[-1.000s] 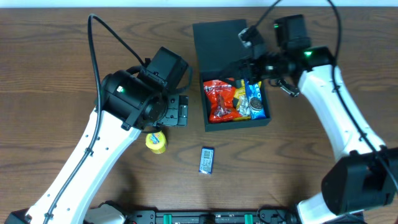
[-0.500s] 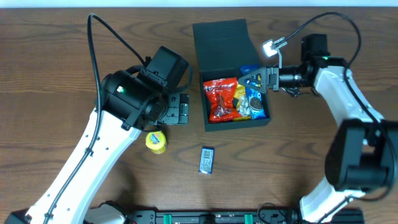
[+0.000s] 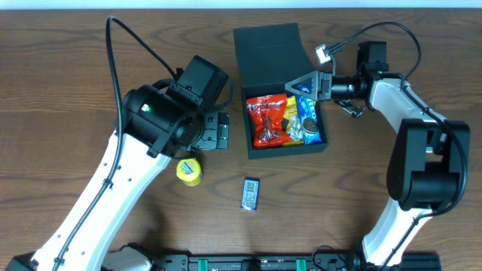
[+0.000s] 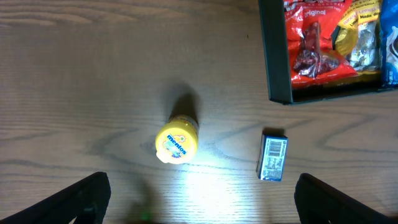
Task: Pack container
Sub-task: 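Raise the right gripper and withdraw it right of the box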
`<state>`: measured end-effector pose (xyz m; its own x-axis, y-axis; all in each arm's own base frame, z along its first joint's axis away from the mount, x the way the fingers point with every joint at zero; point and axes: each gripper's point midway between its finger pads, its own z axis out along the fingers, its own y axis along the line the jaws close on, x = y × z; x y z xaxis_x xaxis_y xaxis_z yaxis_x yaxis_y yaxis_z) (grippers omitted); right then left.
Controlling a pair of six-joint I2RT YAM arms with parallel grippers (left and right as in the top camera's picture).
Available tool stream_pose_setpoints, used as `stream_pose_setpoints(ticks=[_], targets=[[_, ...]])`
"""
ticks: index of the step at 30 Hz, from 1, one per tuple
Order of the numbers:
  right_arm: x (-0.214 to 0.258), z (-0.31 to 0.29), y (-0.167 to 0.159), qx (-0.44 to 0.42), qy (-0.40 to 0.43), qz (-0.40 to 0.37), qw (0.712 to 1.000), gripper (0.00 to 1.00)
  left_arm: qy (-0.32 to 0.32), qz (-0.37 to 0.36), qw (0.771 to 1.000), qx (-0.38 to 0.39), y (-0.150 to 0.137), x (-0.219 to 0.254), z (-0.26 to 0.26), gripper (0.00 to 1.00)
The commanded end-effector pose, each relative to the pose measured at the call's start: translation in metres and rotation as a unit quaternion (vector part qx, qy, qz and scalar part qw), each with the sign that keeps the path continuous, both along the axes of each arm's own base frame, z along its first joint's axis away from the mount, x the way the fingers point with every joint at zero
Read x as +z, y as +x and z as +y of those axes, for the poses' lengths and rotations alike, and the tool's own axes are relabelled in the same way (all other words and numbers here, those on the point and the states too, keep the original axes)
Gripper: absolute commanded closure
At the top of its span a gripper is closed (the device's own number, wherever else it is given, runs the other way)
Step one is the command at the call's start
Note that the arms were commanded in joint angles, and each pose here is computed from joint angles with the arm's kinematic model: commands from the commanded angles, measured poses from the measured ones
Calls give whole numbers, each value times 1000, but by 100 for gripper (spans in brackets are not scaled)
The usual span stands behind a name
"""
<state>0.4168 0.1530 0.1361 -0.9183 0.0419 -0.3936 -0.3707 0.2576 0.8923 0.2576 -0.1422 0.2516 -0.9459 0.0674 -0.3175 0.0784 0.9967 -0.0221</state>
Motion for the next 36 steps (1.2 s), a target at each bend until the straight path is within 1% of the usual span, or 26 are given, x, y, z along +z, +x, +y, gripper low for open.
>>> stream_pose_setpoints(ticks=[1, 6, 10, 13, 18, 22, 27, 32, 34, 36], targets=[[-5, 2, 0, -12, -12, 34, 999, 1, -7, -10, 1000, -4, 0, 7, 0, 5], [-17, -2, 3, -37, -40, 71, 996, 1, -7, -10, 1000, -4, 0, 7, 0, 5], [-29, -6, -2, -50, -65, 111, 990, 1, -7, -10, 1000, -4, 0, 7, 0, 5], [-36, -9, -2, -58, -83, 117, 988, 1, -7, -10, 1000, -4, 0, 7, 0, 5], [-34, -9, 0, -58, -82, 111, 989, 1, -7, -10, 1000, -4, 0, 7, 0, 5], [-10, -5, 3, -43, -45, 72, 995, 1, -6, -10, 1000, -5, 0, 7, 0, 5], [32, -7, 4, -53, -54, 12, 997, 1, -5, -10, 1000, -9, 0, 7, 0, 5], [76, -17, 1, -93, -103, -57, 989, 1, -4, -10, 1000, -9, 0, 7, 0, 5], [91, -22, -6, -110, -134, -81, 981, 1, 1, -12, 1000, -9, 0, 7, 2, 5], [98, -32, -15, -133, -182, -92, 970, 1, 12, -16, 1000, -5, 1, 8, 6, 5]])
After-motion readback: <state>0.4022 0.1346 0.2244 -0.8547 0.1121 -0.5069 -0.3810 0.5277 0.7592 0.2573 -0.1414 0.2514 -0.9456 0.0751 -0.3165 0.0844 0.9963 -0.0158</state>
